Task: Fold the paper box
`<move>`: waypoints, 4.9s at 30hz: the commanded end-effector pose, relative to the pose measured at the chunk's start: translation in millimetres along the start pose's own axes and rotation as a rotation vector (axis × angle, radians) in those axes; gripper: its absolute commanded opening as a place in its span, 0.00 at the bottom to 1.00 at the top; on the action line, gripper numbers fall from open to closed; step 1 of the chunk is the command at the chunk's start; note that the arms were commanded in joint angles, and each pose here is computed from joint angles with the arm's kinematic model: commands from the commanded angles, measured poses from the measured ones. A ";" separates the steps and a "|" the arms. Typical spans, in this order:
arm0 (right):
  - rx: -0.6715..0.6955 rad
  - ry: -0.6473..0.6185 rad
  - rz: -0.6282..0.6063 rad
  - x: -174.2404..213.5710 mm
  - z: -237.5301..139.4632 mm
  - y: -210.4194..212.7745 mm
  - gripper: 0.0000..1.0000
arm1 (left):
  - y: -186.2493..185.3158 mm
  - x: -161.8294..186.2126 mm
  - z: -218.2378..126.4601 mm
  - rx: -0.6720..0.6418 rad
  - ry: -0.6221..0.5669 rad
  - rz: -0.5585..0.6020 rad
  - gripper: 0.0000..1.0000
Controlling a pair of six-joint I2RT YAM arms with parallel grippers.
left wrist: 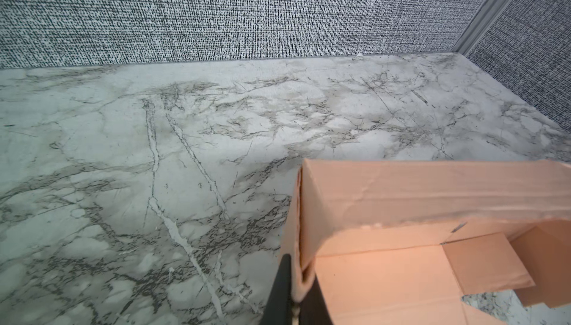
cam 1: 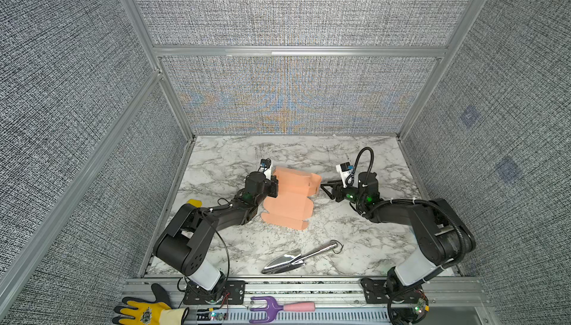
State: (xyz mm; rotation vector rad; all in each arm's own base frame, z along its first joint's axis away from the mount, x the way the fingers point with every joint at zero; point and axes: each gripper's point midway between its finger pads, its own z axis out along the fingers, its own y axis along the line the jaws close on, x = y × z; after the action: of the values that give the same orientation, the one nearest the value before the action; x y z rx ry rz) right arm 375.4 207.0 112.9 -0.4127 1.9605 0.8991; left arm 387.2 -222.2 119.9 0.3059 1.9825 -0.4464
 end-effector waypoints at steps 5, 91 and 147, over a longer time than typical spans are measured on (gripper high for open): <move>-0.099 -0.058 -0.087 -15.6 7.9 18.7 0.53 | -4.3 -16.7 1.4 -0.004 -0.086 0.013 0.00; 0.538 -0.300 -0.279 -31.2 22.2 27.2 0.15 | -28.6 -19.8 0.8 0.005 -0.130 -0.059 0.00; 0.647 -0.356 -0.280 -56.2 22.0 9.1 0.00 | -38.8 -13.6 8.4 0.005 -0.097 -0.084 0.00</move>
State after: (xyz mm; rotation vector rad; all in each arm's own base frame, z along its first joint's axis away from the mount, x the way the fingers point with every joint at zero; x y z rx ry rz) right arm 411.9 227.2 145.0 -0.1785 1.7293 0.1160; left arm 382.5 -260.7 138.2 0.2173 1.8908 -0.5165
